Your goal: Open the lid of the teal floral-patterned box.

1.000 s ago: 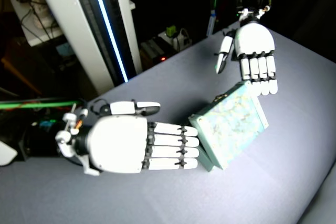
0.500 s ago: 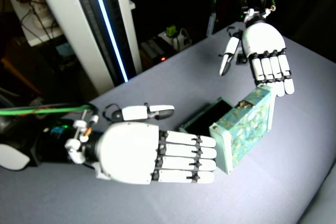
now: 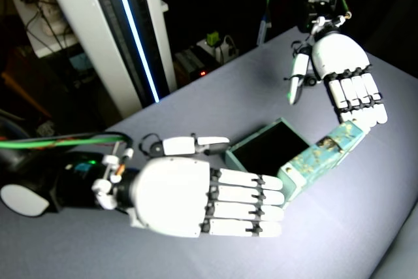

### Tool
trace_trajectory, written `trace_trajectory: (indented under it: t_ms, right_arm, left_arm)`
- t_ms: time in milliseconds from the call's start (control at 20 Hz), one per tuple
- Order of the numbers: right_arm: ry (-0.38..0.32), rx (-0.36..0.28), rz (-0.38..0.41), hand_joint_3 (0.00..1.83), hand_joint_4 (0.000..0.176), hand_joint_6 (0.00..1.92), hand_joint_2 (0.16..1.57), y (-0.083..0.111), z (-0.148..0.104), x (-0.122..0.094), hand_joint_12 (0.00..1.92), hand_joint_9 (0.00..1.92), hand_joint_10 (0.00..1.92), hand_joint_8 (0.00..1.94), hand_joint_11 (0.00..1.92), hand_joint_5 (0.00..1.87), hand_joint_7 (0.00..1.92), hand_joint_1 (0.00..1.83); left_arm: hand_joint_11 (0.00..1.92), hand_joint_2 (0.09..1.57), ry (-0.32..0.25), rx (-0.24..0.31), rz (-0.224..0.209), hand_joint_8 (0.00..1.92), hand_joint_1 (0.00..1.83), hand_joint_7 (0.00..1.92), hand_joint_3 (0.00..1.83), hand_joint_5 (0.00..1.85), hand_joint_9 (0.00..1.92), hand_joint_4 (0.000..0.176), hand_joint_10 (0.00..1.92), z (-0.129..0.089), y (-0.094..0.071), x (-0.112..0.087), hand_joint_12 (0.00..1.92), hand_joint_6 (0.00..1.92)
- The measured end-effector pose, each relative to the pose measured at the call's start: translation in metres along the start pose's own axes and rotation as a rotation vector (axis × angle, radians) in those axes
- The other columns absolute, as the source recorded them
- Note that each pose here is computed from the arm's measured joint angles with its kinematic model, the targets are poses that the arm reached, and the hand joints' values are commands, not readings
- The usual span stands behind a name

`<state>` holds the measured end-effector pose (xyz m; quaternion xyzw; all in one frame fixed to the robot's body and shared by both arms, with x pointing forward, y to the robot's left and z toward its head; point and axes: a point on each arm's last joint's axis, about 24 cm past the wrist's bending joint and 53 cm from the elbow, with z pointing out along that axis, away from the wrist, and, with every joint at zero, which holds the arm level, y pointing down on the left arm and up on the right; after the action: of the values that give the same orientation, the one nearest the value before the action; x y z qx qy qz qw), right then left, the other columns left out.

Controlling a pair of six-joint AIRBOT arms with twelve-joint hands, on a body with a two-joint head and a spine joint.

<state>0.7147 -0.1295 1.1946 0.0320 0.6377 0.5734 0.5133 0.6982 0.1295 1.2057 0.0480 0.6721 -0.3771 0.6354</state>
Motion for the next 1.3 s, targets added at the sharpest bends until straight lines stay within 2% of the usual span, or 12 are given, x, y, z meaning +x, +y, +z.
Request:
trace_trajectory:
  t_ms: [150,300,550,750,800,950,1000,1050,1100,1200,1250,1300]
  right_arm:
    - [-0.006,0.006,-0.002,0.00,0.000,0.00,1.33,-0.002,0.000,-0.003,0.13,0.13,0.01,0.00,0.09,0.24,0.17,0.00]
    - [-0.007,0.013,-0.004,0.01,0.000,0.00,1.34,-0.004,0.001,-0.004,0.12,0.10,0.00,0.00,0.05,0.22,0.15,0.00]
    - [-0.008,0.020,-0.009,0.00,0.000,0.00,1.31,-0.005,-0.001,-0.007,0.12,0.11,0.00,0.00,0.04,0.22,0.17,0.00]
    - [-0.027,0.019,0.008,0.00,0.000,0.00,1.33,-0.001,-0.004,-0.012,0.13,0.13,0.01,0.01,0.07,0.22,0.18,0.00]
    - [-0.031,0.009,0.007,0.00,0.000,0.00,1.35,0.004,-0.007,-0.011,0.14,0.18,0.01,0.00,0.11,0.24,0.22,0.00]
    - [-0.078,-0.059,0.018,0.00,0.001,0.00,1.35,0.025,-0.029,-0.016,0.14,0.15,0.00,0.00,0.11,0.23,0.19,0.00]
    - [-0.098,-0.070,0.016,0.00,0.012,0.01,1.35,0.030,-0.039,-0.019,0.14,0.15,0.00,0.01,0.10,0.25,0.21,0.00]
    - [-0.129,-0.093,0.023,0.01,0.008,0.01,1.37,0.037,-0.049,-0.025,0.13,0.13,0.00,0.00,0.07,0.25,0.20,0.00]
    - [-0.159,-0.118,0.030,0.01,0.000,0.00,1.39,0.044,-0.058,-0.031,0.03,0.05,0.00,0.00,0.01,0.21,0.14,0.00]
    - [-0.245,-0.199,0.060,0.00,0.000,0.01,1.37,0.062,-0.076,-0.047,0.01,0.04,0.02,0.01,0.03,0.21,0.14,0.00]
    - [-0.268,-0.233,0.069,0.00,0.000,0.01,1.35,0.069,-0.080,-0.050,0.04,0.09,0.01,0.01,0.08,0.24,0.16,0.00]
    - [-0.278,-0.269,0.071,0.00,0.014,0.00,1.32,0.077,-0.084,-0.050,0.05,0.09,0.00,0.00,0.10,0.22,0.15,0.00]
  left_arm:
    - [0.00,1.33,-0.004,-0.004,-0.006,0.00,0.00,0.03,0.01,0.05,0.00,0.000,0.00,-0.001,0.001,0.000,0.00,0.00]
    - [0.00,1.36,-0.012,-0.006,-0.007,0.00,0.00,0.03,0.01,0.06,0.00,0.000,0.00,-0.004,0.003,-0.001,0.00,0.01]
    - [0.00,1.28,-0.046,-0.050,0.060,0.00,0.00,0.03,0.00,0.05,0.02,0.000,0.00,-0.022,0.014,-0.016,0.00,0.00]
    - [0.01,1.26,-0.095,-0.091,0.042,0.01,0.00,0.06,0.00,0.08,0.04,0.000,0.01,-0.042,0.027,-0.030,0.00,0.01]
    - [0.02,1.30,-0.108,-0.082,0.043,0.01,0.00,0.07,0.00,0.07,0.05,0.000,0.01,-0.050,0.022,-0.031,0.01,0.01]
    - [0.08,1.34,-0.175,-0.023,0.051,0.01,0.00,0.13,0.01,0.14,0.12,0.000,0.01,-0.075,-0.001,-0.041,0.04,0.01]
    - [0.07,1.36,-0.201,-0.008,0.051,0.01,0.00,0.14,0.01,0.16,0.11,0.000,0.00,-0.082,-0.007,-0.045,0.04,0.01]
    - [0.07,1.36,-0.242,0.015,0.034,0.01,0.00,0.15,0.01,0.18,0.12,0.000,0.01,-0.089,-0.014,-0.052,0.04,0.02]
    - [0.05,1.36,-0.272,0.035,0.011,0.00,0.00,0.13,0.01,0.16,0.10,0.000,0.00,-0.095,-0.018,-0.058,0.04,0.01]
    - [0.00,1.35,-0.334,0.091,-0.083,0.00,0.00,0.03,0.00,0.08,0.01,0.000,0.00,-0.110,-0.023,-0.067,0.00,0.00]
    - [0.00,1.32,-0.354,0.112,-0.113,0.00,0.00,0.01,0.00,0.08,0.00,0.029,0.00,-0.115,-0.025,-0.070,0.00,0.00]
    - [0.00,1.33,-0.377,0.134,-0.143,0.00,0.09,0.01,0.00,0.09,0.00,0.042,0.00,-0.121,-0.027,-0.074,0.00,0.01]
